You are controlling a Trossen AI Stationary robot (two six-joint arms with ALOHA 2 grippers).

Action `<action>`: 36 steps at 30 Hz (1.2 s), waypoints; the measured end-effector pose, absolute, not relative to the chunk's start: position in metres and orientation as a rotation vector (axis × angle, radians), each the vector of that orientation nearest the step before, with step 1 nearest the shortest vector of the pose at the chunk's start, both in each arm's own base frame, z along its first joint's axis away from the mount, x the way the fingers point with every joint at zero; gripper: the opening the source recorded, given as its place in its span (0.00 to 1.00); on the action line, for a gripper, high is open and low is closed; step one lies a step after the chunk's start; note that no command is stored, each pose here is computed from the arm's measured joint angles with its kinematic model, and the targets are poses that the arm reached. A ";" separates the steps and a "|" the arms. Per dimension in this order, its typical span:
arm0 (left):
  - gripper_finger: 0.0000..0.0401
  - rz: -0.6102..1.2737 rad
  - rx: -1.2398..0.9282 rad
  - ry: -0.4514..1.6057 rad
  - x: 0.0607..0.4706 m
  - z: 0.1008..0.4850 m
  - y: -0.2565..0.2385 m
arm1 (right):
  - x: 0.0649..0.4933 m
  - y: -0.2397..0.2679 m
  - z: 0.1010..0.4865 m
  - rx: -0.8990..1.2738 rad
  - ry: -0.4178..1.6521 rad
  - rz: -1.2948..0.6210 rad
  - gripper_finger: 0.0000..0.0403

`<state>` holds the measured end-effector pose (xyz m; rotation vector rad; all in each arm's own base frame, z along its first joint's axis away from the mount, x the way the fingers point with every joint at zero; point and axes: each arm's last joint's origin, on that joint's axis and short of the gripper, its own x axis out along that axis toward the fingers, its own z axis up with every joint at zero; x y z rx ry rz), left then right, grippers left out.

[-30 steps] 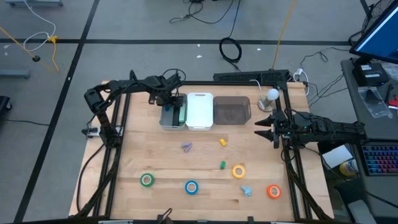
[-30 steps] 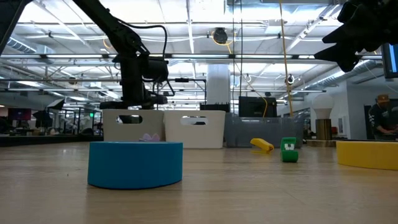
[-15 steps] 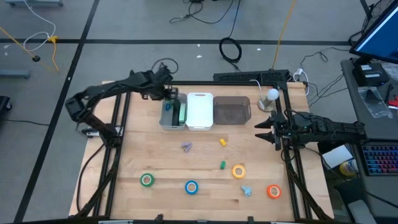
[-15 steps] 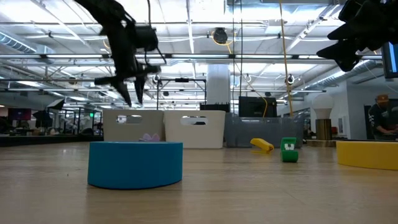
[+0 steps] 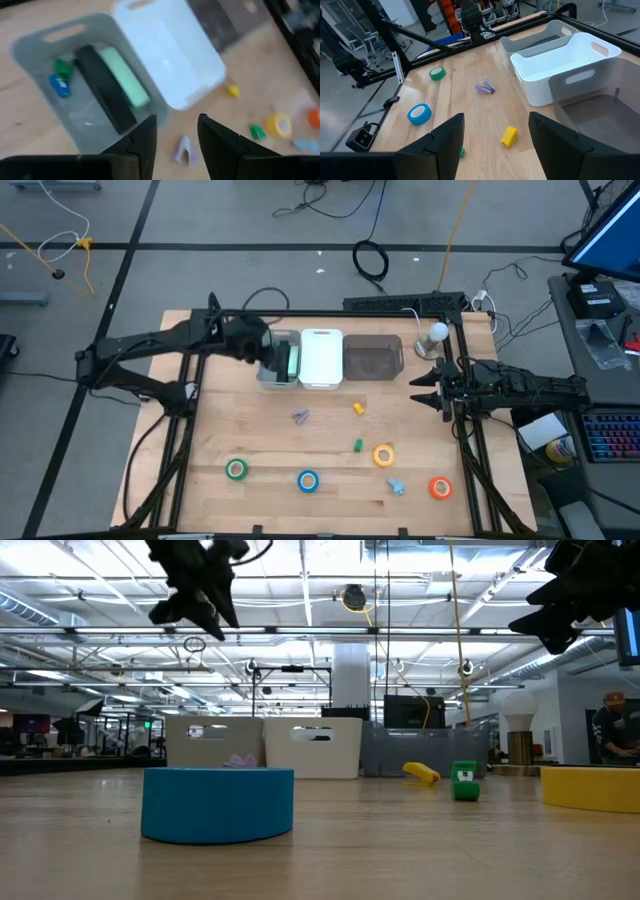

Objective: Pick and place Stapler, Stapler remover, tape
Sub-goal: Put the yellow stapler into the gray bin

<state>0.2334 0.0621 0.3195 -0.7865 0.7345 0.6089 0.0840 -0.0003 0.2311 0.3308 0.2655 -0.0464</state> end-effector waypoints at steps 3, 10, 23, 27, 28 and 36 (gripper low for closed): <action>0.35 0.547 -0.756 0.756 0.237 0.320 0.046 | 0.084 0.000 0.231 0.331 0.265 -0.047 0.53; 0.35 0.442 -0.702 0.804 0.242 0.318 0.019 | 0.084 0.000 0.231 0.339 0.265 -0.048 0.53; 0.35 0.414 -0.550 0.803 0.240 0.320 0.006 | 0.087 -0.001 0.238 0.369 0.191 -0.066 0.53; 0.35 0.408 -0.509 0.791 0.230 0.319 0.011 | 0.091 -0.001 0.240 0.371 0.173 -0.061 0.53; 0.35 0.412 -0.506 0.784 0.226 0.317 0.012 | 0.093 -0.001 0.240 0.370 0.180 -0.062 0.53; 0.35 0.284 -0.504 0.589 0.182 0.290 0.012 | 0.118 -0.001 0.242 0.370 0.172 -0.057 0.53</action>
